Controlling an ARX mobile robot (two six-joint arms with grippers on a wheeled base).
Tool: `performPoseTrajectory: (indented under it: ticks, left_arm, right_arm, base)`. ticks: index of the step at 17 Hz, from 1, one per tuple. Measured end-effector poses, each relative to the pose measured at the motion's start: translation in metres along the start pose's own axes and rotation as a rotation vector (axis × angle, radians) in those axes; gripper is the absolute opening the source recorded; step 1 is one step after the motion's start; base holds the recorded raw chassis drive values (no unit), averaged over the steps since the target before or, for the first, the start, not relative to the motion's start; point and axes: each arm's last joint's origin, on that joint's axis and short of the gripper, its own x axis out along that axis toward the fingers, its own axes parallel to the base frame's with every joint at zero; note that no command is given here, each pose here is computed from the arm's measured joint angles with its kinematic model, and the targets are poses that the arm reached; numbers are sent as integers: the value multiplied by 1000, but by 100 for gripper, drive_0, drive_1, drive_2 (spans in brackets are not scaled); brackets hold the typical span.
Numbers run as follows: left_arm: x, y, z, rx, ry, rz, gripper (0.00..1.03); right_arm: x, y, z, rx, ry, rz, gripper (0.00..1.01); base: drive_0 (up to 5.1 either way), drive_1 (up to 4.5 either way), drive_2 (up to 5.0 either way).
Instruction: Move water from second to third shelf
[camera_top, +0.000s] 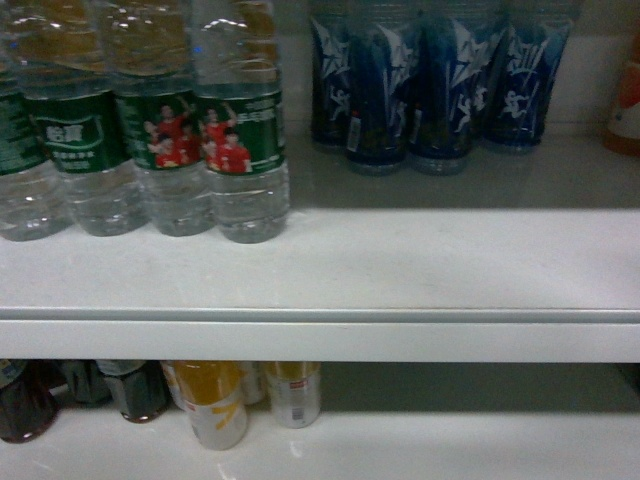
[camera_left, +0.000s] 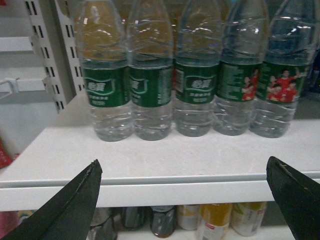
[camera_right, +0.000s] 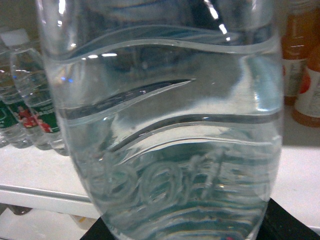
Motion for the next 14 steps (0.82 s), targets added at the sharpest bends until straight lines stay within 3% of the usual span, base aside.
performPoseTrajectory:
  ticks: [13,14]
  left_arm:
    - [0,0,0,0,-1,1,98]
    - [0,0,0,0,2,-2,98]
  right_arm:
    - [1,-1,-2,3,14,-8,41]
    - [-2,1,3,-6,-25,4,41]
  base:
    - [-533,213,213]
    - [-504,241,241]
